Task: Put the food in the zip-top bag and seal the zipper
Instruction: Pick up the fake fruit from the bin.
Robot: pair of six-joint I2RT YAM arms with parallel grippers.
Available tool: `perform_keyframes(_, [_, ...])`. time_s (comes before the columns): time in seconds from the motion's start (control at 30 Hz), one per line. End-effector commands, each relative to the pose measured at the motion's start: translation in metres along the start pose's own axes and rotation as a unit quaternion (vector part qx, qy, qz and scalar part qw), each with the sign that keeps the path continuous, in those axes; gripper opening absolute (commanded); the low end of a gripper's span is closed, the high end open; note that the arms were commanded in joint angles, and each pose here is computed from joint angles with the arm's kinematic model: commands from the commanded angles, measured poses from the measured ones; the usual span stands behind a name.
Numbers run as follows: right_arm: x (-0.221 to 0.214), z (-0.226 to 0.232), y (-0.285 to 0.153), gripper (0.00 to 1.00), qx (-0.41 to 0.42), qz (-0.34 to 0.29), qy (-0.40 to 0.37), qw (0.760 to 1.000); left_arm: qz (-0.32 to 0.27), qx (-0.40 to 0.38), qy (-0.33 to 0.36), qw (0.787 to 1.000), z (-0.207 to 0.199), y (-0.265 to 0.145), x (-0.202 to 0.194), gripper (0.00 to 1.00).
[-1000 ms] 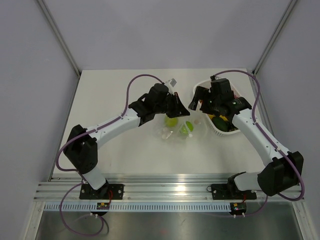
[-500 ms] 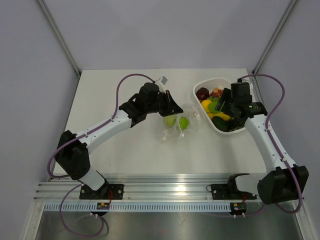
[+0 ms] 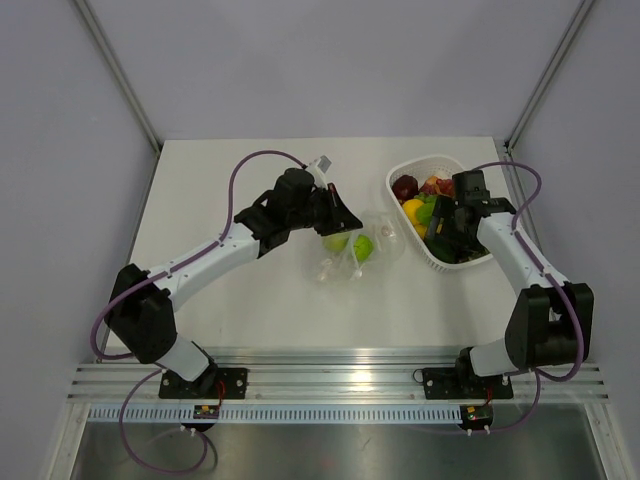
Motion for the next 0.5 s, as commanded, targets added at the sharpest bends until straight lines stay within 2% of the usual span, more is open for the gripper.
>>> perform_keyframes(0.0, [0.004, 0.004, 0.006, 0.86, -0.003, 0.004, -0.013, 1.0, -0.024, -0.033, 0.021, 0.999, -0.016, -0.008, 0.011, 0.0])
perform_keyframes(0.3, [-0.004, 0.004, 0.029, 0.86, -0.011, 0.032, -0.022, 0.999, -0.018, -0.031, 0.02, 0.999, -0.014, -0.003, 0.011, 0.0])
perform_keyframes(0.43, [0.001, 0.003, 0.028, 0.78, -0.018, 0.018, -0.017, 1.0, -0.017, -0.031, 0.018, 0.999, -0.014, -0.001, 0.011, 0.0])
perform_keyframes(0.47, [0.003, 0.003, 0.026, 0.71, -0.017, 0.013, -0.014, 1.0, -0.017, -0.03, 0.018, 0.999, -0.013, -0.001, 0.011, 0.0])
Point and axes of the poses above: each gripper's point midway between its finger pads, its own y axis out along the fingers, its own z axis along the line the jaws close on, x = y × z, the point moved 2 cm from there along -y, back along the fingers, and after that the axes turned 10 degrees about y, right-handed, at the moved point
